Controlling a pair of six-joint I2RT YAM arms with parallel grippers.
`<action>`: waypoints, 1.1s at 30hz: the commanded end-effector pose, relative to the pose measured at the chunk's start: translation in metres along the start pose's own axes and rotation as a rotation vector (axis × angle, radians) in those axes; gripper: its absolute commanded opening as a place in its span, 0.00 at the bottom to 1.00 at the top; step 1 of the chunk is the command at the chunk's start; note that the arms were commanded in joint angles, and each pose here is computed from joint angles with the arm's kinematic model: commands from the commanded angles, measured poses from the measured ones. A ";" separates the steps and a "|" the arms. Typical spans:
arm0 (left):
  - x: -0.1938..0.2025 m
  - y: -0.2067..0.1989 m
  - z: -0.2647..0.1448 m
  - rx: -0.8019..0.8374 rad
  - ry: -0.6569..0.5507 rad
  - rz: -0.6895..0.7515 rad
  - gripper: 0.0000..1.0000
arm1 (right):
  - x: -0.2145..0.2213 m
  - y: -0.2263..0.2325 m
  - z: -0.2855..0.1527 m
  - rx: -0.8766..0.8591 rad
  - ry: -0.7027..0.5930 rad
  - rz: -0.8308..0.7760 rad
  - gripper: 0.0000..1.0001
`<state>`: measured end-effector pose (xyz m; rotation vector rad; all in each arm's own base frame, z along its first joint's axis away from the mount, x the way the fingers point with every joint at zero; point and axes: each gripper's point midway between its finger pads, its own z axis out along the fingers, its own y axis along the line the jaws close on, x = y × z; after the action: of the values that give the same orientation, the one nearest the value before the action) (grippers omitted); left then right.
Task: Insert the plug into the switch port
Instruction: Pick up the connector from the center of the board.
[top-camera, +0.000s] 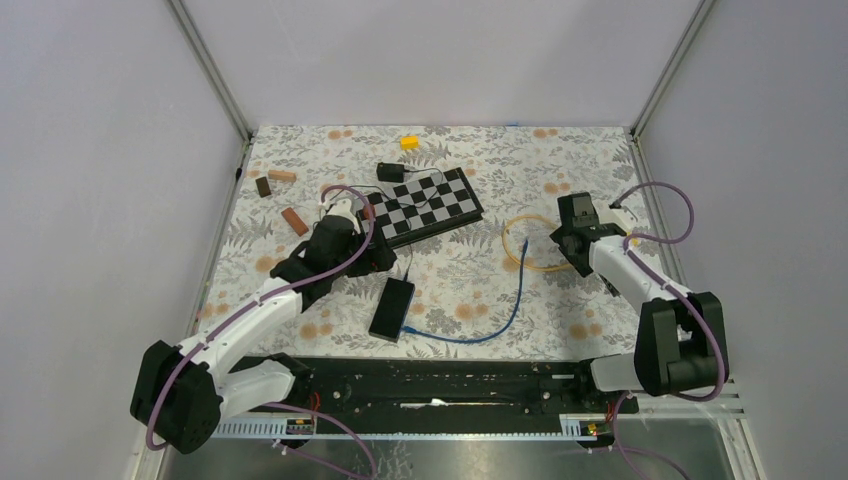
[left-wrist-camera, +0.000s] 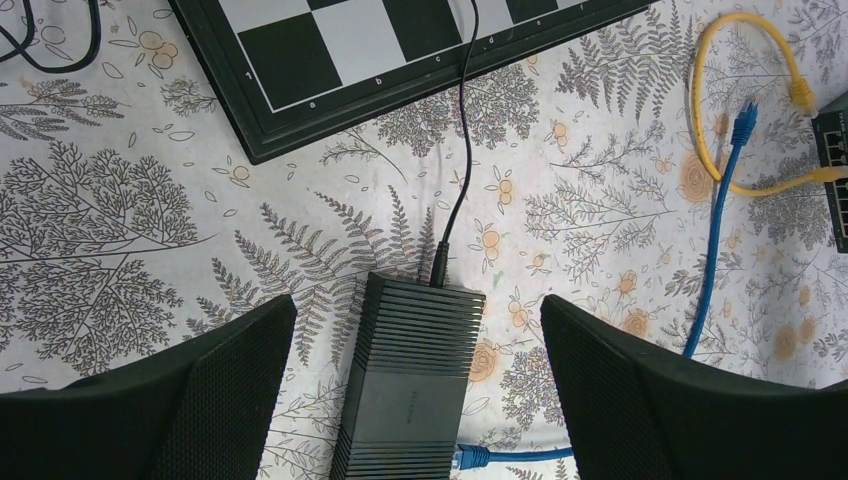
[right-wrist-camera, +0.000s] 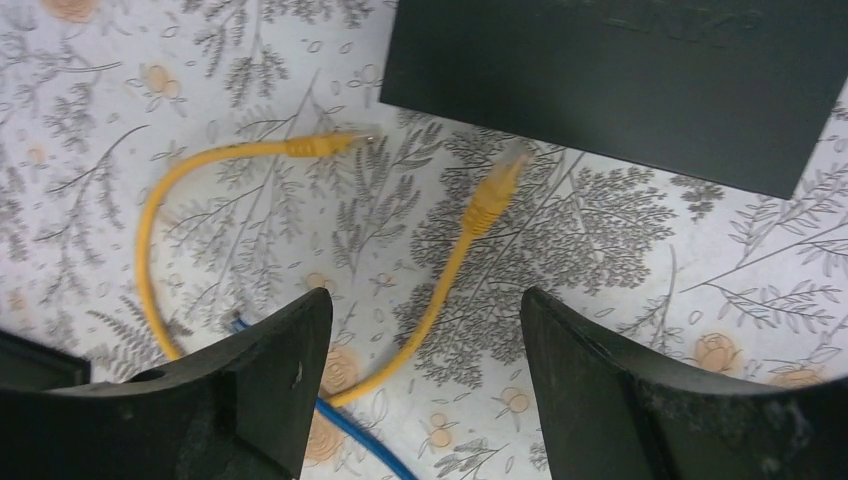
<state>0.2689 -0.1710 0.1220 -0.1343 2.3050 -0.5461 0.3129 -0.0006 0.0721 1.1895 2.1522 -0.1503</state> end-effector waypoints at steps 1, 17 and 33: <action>-0.019 -0.014 -0.005 0.052 -0.057 -0.008 0.94 | -0.010 -0.015 0.007 0.081 -0.061 0.024 0.75; -0.021 -0.011 -0.006 0.038 -0.065 -0.004 0.94 | 0.000 -0.024 0.054 0.210 -0.036 -0.005 0.66; -0.023 -0.011 -0.005 0.026 -0.065 -0.003 0.93 | 0.002 -0.026 0.067 0.219 -0.035 -0.014 0.34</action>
<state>0.2682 -0.1718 0.1219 -0.1306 2.3076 -0.5519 0.3174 -0.0376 0.0101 1.2627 2.2055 -0.4255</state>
